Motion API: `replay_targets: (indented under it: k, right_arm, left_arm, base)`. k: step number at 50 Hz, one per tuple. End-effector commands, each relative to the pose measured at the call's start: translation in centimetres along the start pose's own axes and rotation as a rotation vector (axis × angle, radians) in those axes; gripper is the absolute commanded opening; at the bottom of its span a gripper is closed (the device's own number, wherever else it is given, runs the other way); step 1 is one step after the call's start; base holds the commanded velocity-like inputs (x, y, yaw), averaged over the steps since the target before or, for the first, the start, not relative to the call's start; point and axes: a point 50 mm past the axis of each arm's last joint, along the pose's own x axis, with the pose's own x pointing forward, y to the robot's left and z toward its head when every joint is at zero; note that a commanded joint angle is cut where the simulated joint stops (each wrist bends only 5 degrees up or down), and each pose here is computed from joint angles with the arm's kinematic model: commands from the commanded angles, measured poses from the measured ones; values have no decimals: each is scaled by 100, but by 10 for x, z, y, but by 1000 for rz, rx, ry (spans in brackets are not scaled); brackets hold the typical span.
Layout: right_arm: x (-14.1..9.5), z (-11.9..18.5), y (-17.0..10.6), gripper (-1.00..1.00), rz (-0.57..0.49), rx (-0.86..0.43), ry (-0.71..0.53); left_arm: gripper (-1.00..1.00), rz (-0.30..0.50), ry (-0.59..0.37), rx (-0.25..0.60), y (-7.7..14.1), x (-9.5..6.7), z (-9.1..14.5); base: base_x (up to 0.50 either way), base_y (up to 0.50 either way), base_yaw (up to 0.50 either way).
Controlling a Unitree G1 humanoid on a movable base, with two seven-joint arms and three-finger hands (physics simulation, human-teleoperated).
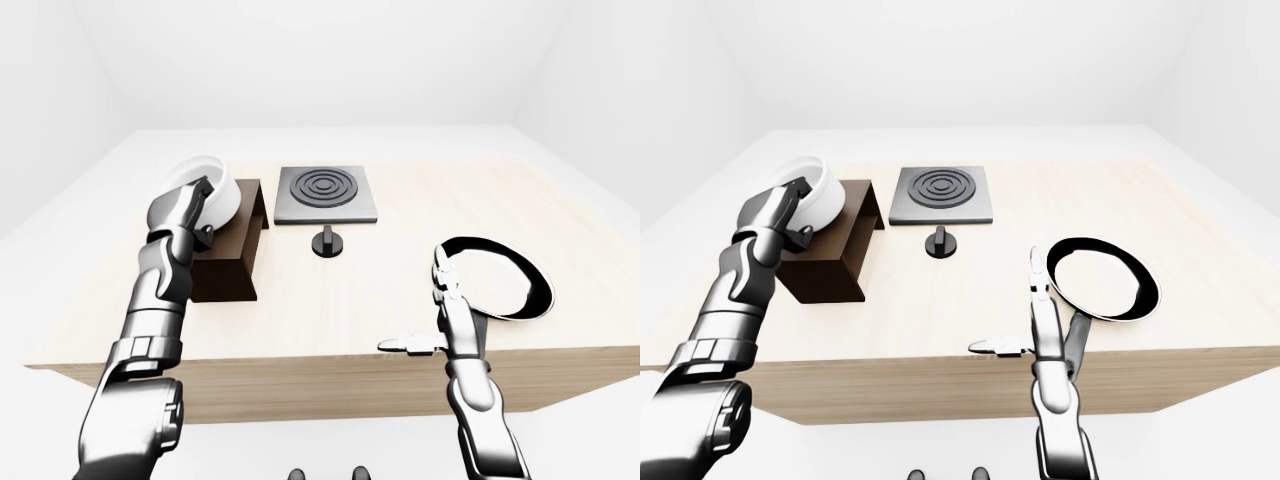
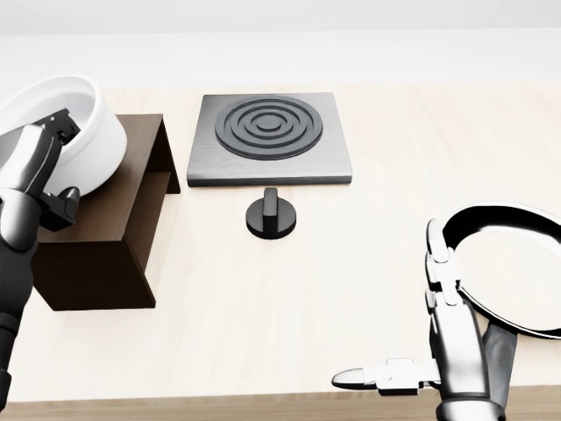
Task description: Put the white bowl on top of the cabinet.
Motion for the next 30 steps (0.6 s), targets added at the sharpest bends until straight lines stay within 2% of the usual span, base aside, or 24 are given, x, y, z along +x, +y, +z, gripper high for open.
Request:
replay_targets:
  k: [1, 2, 3, 30]
  right_arm:
    - [0, 0, 1, 100, 2, -2, 0]
    - [0, 0, 1, 100, 2, -1, 0]
    - [0, -1, 1, 100, 2, -1, 1]
    - [0, -2, 2, 100, 5, -5, 1]
  left_arm:
    - [-100, 67, 12, 36, -7, 1, 1]
    - [21, 74, 9, 41, -6, 1, 1]
    - [100, 73, 9, 39, -6, 1, 2]
    - [100, 82, 8, 37, -5, 0, 2]
  base:
    - [1, 0, -1]
    - [0, 0, -1]
    - [1, 0, -1]
    - [0, 0, 0]
